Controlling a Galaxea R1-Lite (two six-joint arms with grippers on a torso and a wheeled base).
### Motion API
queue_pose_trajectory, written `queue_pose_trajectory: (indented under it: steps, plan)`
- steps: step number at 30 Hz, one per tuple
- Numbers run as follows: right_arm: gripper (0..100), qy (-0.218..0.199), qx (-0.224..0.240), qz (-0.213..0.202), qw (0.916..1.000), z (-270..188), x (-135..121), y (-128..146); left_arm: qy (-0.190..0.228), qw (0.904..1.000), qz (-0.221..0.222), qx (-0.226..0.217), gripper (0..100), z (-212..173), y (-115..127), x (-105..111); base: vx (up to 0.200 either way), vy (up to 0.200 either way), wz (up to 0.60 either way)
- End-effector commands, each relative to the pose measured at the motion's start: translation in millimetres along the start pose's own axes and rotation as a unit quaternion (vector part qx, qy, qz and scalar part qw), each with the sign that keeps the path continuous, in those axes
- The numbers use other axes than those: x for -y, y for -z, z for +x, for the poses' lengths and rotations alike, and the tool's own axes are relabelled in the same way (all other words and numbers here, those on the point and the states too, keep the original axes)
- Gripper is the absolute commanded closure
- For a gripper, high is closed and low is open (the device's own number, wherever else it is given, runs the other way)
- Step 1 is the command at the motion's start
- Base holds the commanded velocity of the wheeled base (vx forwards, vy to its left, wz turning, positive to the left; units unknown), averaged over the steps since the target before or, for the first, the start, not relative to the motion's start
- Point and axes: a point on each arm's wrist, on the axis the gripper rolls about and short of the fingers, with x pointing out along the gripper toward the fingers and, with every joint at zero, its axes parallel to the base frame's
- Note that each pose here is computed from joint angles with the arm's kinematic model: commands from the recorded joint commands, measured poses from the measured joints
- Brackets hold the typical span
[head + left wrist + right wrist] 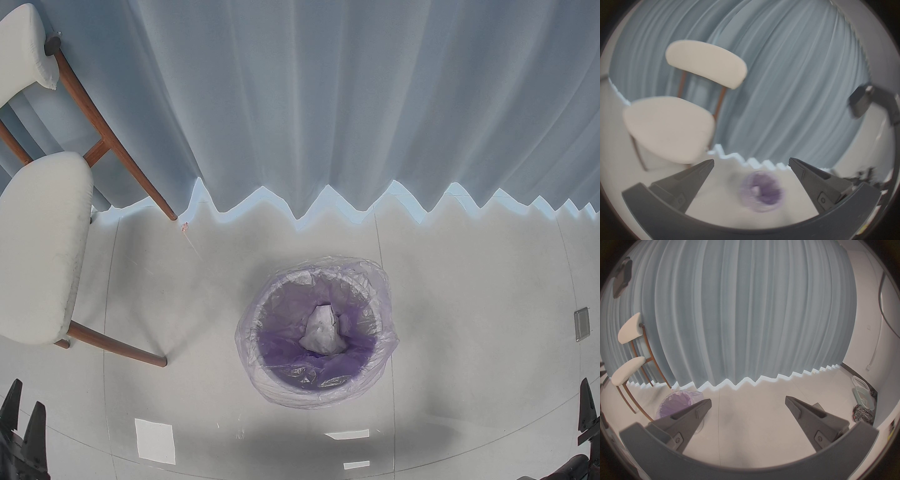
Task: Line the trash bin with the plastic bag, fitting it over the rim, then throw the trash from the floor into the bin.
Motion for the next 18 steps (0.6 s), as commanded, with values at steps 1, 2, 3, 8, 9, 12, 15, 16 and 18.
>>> queue_pose_trajectory:
  steps: [1,2,3,8,9,12,15,16,18]
  plan:
    - [0,0.051,-0.013,-0.037,0.9980,-1.0,1.9,8.0,-0.192,0.9630,0.170,-0.084,0,-11.6,29.7,-17.0,0.000,0.000,0.00]
    - [0,0.040,-0.015,-0.051,0.9978,-0.9,1.5,8.2,-0.168,0.9667,0.170,-0.092,0,-11.3,31.0,-16.3,0.000,0.000,0.00]
    - [0,0.006,-0.016,-0.059,0.9981,-0.8,0.0,8.9,-0.126,0.9723,0.169,-0.102,0,-11.0,31.9,-14.7,0.000,0.000,0.00]
    - [0,-0.090,-0.039,0.010,0.9951,-3.1,-4.2,7.6,-0.115,0.9736,0.161,-0.114,0,-11.2,34.4,-15.0,0.000,0.000,0.00]
    - [0,-0.053,-0.037,0.020,0.9977,-3.0,-2.5,7.0,-0.118,0.9750,0.150,-0.113,0,-11.3,34.5,-15.1,0.000,0.000,0.00]
    - [0,0.035,-0.034,0.010,0.9987,-2.6,1.4,8.6,-0.120,0.9753,0.148,-0.112,0,-11.3,34.5,-15.1,0.000,0.000,0.00]
    - [0,0.033,-0.031,-0.028,0.9985,-2.4,1.4,8.0,-0.119,0.9726,0.164,-0.114,0,-11.4,34.9,-15.2,0.000,0.000,0.00]
    - [0,0.004,-0.031,-0.042,0.9987,-2.2,0.1,8.3,-0.117,0.9721,0.168,-0.115,0,-11.4,34.9,-15.2,0.000,0.000,0.00]
    - [0,-0.042,-0.029,-0.034,0.9981,-1.9,-2.0,8.8,-0.116,0.9726,0.165,-0.115,0,-11.2,34.9,-15.2,0.000,0.000,0.00]
